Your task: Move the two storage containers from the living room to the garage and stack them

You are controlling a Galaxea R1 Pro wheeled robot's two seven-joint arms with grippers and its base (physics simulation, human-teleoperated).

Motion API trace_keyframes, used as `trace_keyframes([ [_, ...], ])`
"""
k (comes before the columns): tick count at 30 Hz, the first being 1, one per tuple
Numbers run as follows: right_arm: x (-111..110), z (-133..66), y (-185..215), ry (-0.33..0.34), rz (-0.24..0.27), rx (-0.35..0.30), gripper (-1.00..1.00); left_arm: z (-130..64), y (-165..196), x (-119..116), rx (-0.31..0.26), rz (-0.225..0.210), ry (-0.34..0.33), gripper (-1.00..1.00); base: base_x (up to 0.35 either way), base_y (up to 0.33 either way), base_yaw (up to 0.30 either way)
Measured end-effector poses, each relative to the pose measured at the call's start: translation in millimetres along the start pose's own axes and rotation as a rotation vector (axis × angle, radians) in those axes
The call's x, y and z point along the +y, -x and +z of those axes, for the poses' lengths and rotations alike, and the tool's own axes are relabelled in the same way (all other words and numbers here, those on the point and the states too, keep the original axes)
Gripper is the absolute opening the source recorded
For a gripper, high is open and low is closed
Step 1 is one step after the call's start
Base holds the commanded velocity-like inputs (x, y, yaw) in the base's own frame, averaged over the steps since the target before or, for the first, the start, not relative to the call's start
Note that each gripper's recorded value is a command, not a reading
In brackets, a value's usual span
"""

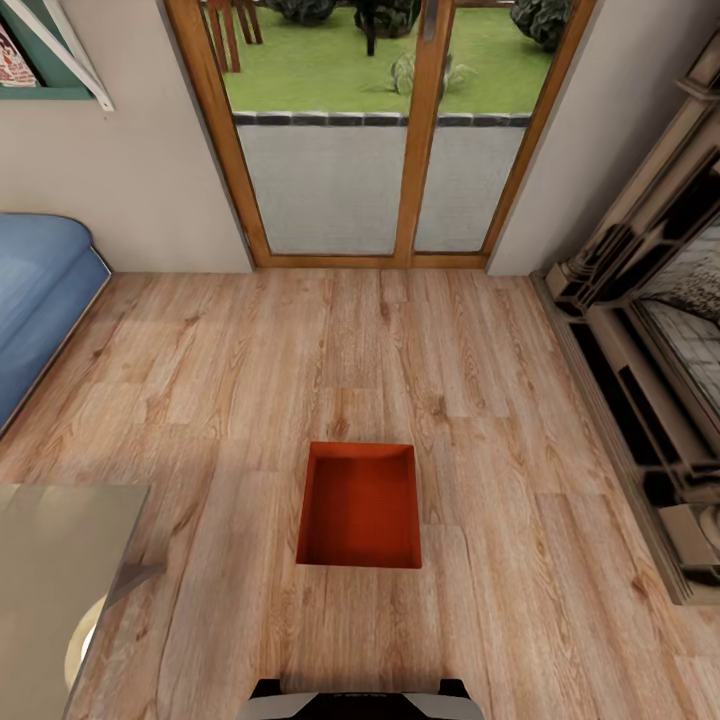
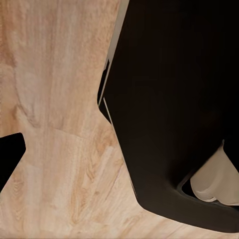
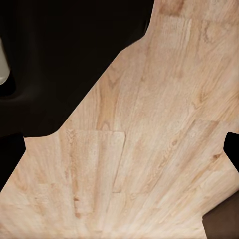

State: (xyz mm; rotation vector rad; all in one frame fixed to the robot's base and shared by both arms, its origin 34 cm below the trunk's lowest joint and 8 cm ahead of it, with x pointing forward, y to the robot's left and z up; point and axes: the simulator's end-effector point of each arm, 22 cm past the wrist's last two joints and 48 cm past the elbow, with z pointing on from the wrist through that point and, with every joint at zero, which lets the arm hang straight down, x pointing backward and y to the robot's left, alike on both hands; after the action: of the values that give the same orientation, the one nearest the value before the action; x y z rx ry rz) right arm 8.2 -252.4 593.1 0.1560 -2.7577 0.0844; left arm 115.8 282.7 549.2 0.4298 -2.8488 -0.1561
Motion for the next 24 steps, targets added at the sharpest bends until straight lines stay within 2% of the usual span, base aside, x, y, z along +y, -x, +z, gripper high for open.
trace_keyframes([
  [24,1.0,21.0,18.7,0.002,-0.01,-0.013,1.0,22.5,8.3,-1.9,0.008,-0.02,0.005,1.0,0.0,0.0,0.0],
])
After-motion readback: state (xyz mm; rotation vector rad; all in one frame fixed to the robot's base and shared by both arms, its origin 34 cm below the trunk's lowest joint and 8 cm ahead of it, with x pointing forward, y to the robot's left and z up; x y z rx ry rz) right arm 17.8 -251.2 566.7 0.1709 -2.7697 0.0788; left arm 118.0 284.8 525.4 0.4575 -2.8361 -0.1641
